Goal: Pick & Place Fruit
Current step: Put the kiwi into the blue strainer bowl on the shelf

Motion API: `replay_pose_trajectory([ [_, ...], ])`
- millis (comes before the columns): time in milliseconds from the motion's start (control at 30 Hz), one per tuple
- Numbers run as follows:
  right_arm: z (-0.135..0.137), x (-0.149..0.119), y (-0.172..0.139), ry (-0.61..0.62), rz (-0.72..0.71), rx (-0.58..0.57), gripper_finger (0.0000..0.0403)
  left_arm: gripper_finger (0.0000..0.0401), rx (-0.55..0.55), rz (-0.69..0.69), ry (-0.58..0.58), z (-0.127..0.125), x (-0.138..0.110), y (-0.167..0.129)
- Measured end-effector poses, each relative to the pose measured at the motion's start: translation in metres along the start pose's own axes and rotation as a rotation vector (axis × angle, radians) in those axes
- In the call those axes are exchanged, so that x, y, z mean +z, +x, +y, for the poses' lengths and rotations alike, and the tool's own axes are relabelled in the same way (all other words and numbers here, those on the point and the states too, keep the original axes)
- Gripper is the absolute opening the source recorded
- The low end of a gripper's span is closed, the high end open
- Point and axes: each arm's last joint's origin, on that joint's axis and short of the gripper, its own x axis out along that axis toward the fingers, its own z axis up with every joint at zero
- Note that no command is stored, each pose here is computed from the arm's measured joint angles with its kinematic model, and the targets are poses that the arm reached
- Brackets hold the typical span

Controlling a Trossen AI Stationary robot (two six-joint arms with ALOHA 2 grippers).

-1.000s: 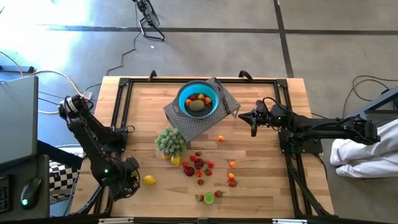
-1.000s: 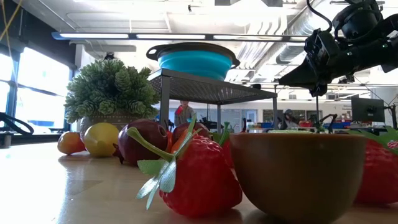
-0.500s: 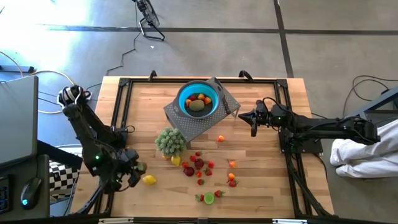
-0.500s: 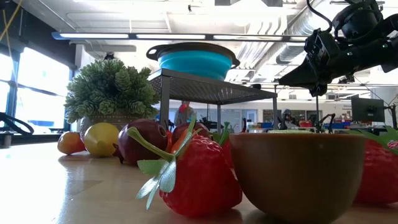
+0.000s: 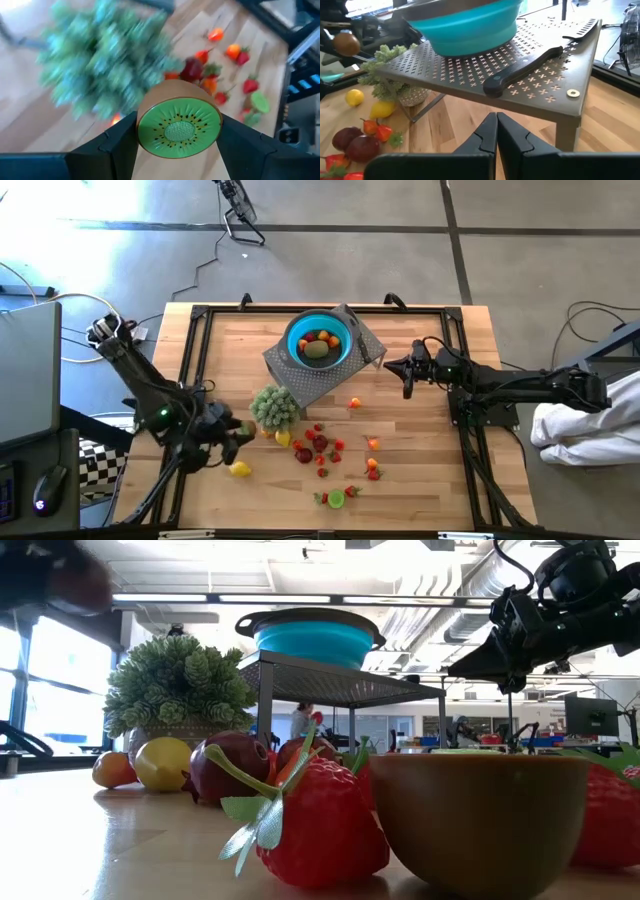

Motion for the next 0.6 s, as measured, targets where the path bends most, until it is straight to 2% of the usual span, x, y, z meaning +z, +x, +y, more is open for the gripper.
replay_pose_trajectory([
  [200,0.0,0.0,0.0,0.0,0.0,0.0,0.0002,0.0223,-0.07,-0.122,0.121,-0.013,0.034,0.021],
  [600,0.001,0.0,0.0,0.004,0.007,0.031,0.0002,0.0223,0.004,-0.244,0.282,-0.009,0.11,0.032],
])
